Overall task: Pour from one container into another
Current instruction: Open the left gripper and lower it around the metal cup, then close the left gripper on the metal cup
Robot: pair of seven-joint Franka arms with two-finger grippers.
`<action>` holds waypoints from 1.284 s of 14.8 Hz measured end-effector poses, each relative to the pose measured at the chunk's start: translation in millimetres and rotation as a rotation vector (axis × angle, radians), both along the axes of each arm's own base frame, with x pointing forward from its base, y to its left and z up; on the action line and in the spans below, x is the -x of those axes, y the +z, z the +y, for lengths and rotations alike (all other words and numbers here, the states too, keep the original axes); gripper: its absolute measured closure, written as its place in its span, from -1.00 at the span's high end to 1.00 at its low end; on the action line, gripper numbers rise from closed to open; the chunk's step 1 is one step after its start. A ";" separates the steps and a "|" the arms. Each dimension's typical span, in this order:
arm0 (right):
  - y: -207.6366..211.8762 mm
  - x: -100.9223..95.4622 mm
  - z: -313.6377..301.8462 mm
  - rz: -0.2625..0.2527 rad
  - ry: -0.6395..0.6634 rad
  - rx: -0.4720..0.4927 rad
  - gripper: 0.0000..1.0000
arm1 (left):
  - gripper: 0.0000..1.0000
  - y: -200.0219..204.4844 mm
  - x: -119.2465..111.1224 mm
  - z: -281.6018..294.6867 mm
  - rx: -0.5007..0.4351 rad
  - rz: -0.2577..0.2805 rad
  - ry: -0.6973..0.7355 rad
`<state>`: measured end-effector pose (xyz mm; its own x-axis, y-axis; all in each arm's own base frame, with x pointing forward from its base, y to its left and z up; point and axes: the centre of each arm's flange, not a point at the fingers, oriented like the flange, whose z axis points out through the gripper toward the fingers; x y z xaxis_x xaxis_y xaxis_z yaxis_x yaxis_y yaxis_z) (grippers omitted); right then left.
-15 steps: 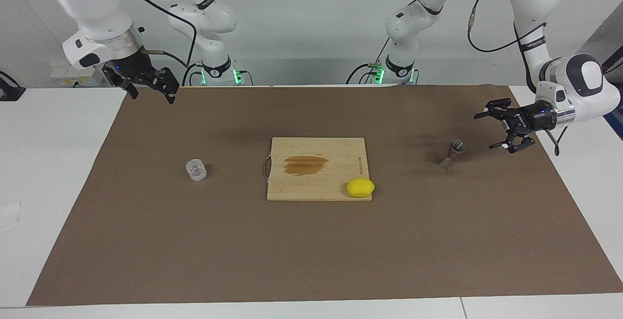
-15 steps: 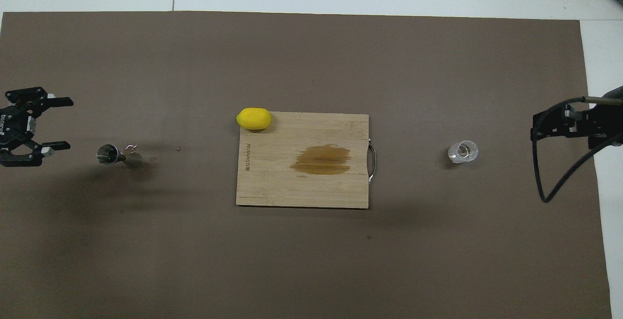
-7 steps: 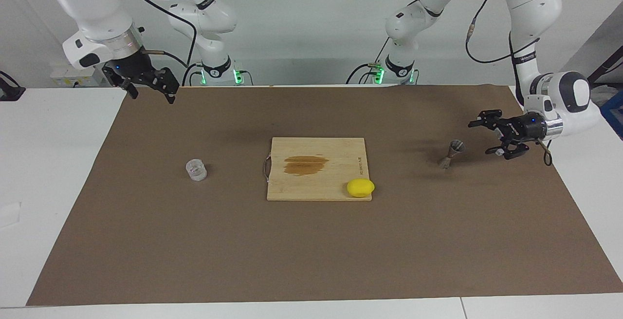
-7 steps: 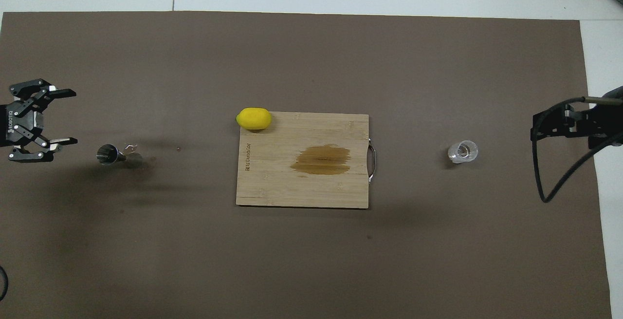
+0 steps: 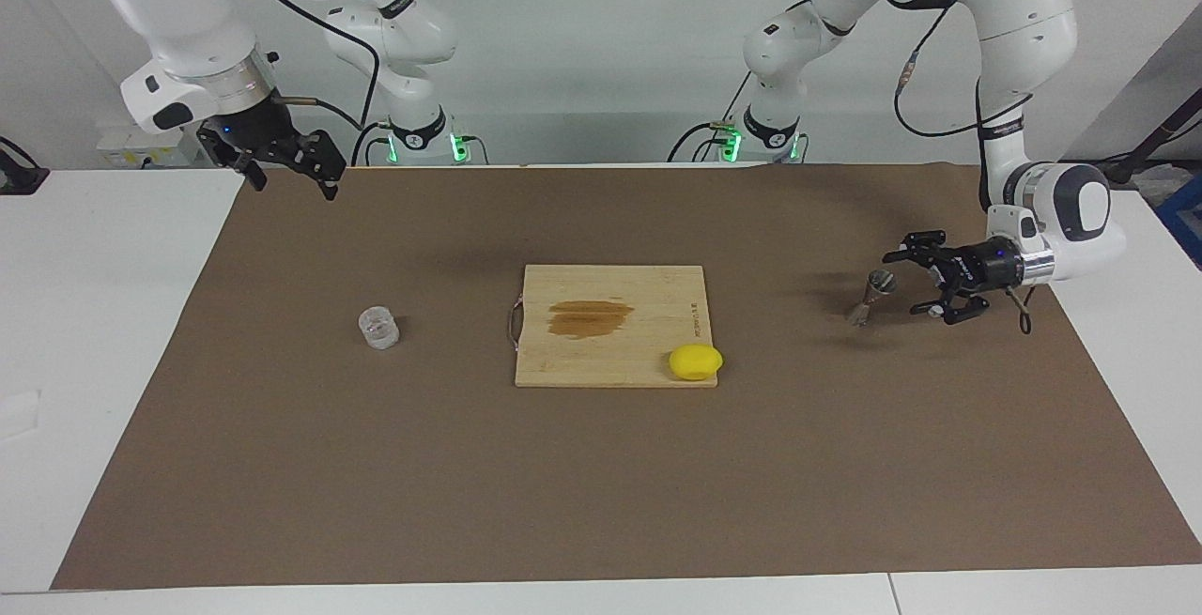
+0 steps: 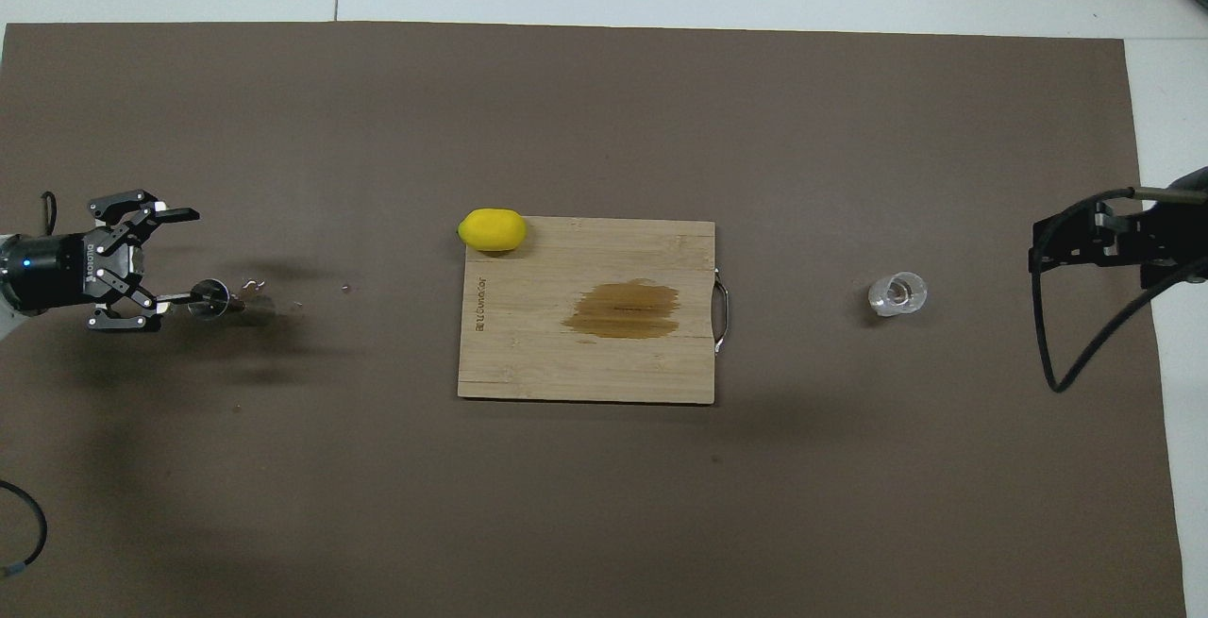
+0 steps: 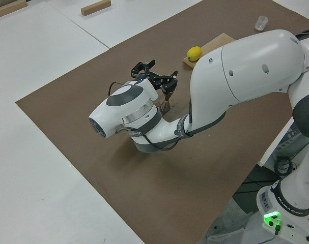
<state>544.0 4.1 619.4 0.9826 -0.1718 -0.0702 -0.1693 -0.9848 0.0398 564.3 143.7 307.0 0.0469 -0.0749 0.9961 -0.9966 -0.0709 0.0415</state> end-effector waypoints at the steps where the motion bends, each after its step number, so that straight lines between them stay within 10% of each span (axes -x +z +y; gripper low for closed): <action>1: 0.0 0.0 0.0 0.000 0.000 0.000 1.00 | 1.00 -2.1 0.8 -0.9 -0.008 -0.011 -0.006; 5: 0.0 0.0 0.0 0.000 0.000 0.000 1.00 | 1.00 -19.9 5.8 3.7 -0.035 -0.080 -0.022; 19: 0.0 0.0 0.0 0.000 0.000 0.000 1.00 | 1.00 -40.8 20.2 17.2 -0.024 -0.044 -0.032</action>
